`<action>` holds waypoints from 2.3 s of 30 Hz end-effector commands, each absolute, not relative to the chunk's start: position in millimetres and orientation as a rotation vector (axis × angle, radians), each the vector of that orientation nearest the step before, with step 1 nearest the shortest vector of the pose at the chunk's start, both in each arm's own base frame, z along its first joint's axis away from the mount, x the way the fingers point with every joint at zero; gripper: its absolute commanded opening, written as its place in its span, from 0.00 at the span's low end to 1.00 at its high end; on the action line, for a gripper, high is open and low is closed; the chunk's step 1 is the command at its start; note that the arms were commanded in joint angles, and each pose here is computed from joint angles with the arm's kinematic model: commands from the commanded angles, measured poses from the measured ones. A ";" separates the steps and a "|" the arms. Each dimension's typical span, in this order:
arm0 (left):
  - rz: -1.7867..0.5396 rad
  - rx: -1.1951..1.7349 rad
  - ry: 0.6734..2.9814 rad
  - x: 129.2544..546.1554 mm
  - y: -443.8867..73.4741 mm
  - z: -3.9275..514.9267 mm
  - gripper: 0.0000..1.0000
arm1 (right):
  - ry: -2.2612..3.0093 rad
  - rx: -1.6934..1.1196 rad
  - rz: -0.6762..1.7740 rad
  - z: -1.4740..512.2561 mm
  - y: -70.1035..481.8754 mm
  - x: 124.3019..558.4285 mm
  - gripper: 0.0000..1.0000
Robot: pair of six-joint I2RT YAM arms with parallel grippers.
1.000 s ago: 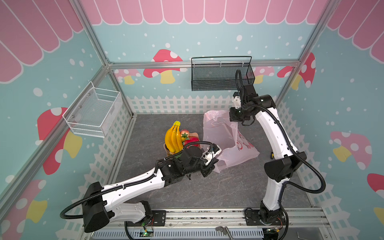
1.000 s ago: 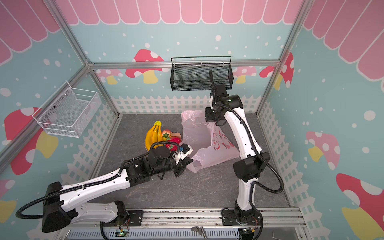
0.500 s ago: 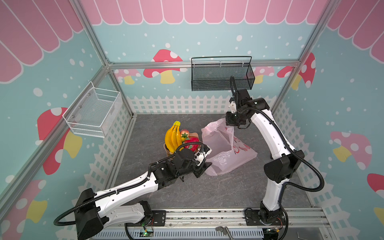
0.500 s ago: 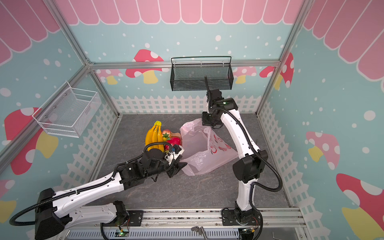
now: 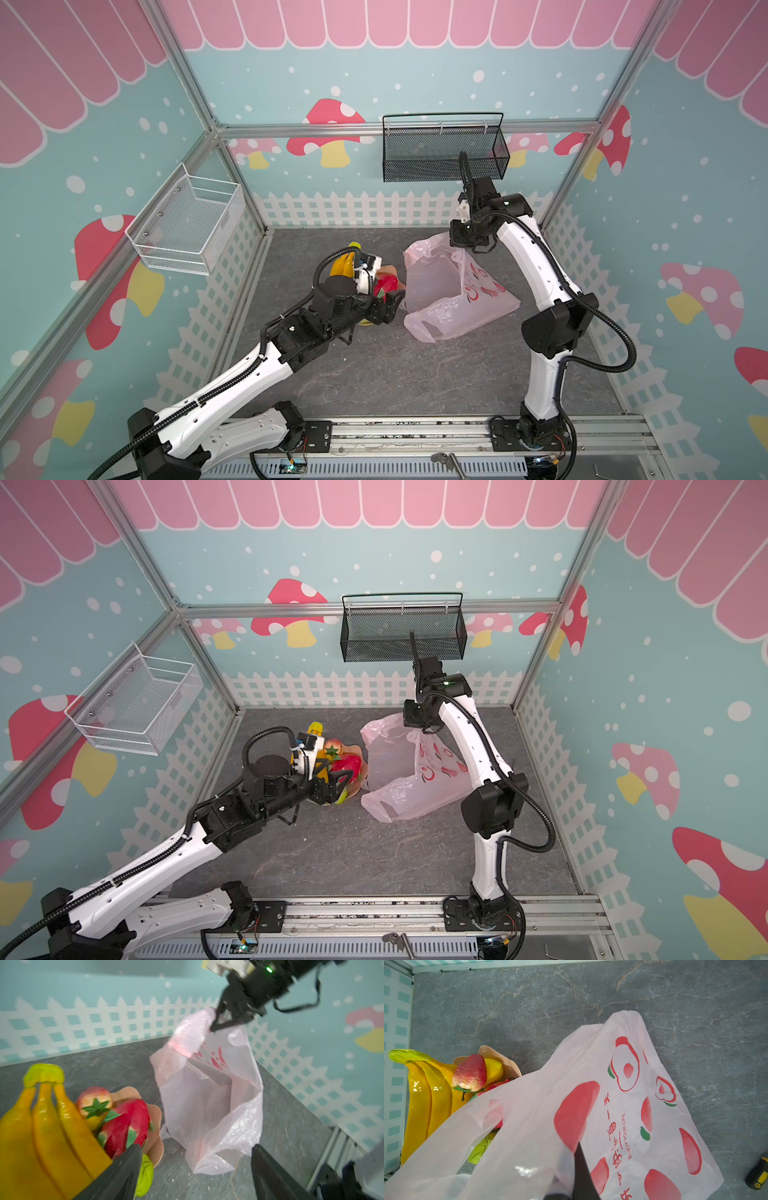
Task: Place the fruits into the plastic bag
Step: 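Release the bag with the left gripper and move it over the bananas, then lower the left gripper onto the banana stem and close on it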
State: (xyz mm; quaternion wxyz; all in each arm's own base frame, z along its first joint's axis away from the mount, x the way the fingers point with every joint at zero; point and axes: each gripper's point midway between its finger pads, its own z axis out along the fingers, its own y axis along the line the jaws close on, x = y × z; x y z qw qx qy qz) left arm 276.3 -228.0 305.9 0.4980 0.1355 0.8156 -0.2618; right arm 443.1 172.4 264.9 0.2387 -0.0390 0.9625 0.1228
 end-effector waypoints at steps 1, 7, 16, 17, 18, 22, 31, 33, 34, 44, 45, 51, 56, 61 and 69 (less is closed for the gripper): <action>-0.663 0.112 2.155 279.6 -201.4 288.6 0.84 | 2.624 -0.092 0.364 267.4 175.7 448.4 0.00; -0.589 -0.211 2.350 289.9 -153.8 270.1 0.88 | 2.617 -0.112 0.392 268.4 180.3 449.3 0.00; -0.507 -0.486 2.423 317.8 -82.5 245.2 0.94 | 2.611 -0.160 0.408 270.2 183.2 447.5 0.00; -0.505 -0.471 2.423 324.0 -78.6 244.9 0.94 | 2.611 -0.162 0.405 270.4 182.5 447.4 0.00; -0.497 -0.432 2.431 330.9 -76.2 244.6 0.95 | 2.614 -0.164 0.399 269.1 181.8 447.6 0.00; -0.443 -0.270 2.471 356.2 -70.0 235.7 0.95 | 2.619 -0.170 0.405 267.7 182.8 447.1 0.00; -0.442 0.089 2.361 419.8 -82.6 230.3 0.96 | 2.650 -0.206 0.368 257.0 180.1 446.4 0.00; -0.447 0.140 2.337 432.1 -85.6 228.6 0.97 | 2.657 -0.209 0.369 254.6 180.5 445.9 0.00; -0.449 0.160 2.321 438.2 -86.9 228.5 0.96 | 2.660 -0.214 0.369 254.0 180.6 445.5 0.00; -0.529 0.319 2.217 478.5 -94.6 212.4 0.95 | 2.695 -0.231 0.318 244.8 175.1 443.5 0.00; -0.548 0.328 2.211 481.9 -95.4 211.0 0.95 | 2.695 -0.230 0.309 245.2 173.8 443.3 0.00; -0.689 0.383 2.185 493.4 -111.4 204.5 0.92 | 2.710 -0.233 0.285 244.0 170.1 439.4 0.00; -0.778 0.431 2.178 494.5 -122.2 198.0 0.91 | 2.709 -0.232 0.291 244.3 170.9 439.8 0.00; -0.763 0.465 2.191 501.0 -121.7 192.5 0.88 | 2.713 -0.234 0.290 242.9 171.1 439.7 0.00; -0.748 0.504 2.220 510.6 -120.4 179.3 0.69 | 2.719 -0.231 0.278 240.9 169.2 440.0 0.00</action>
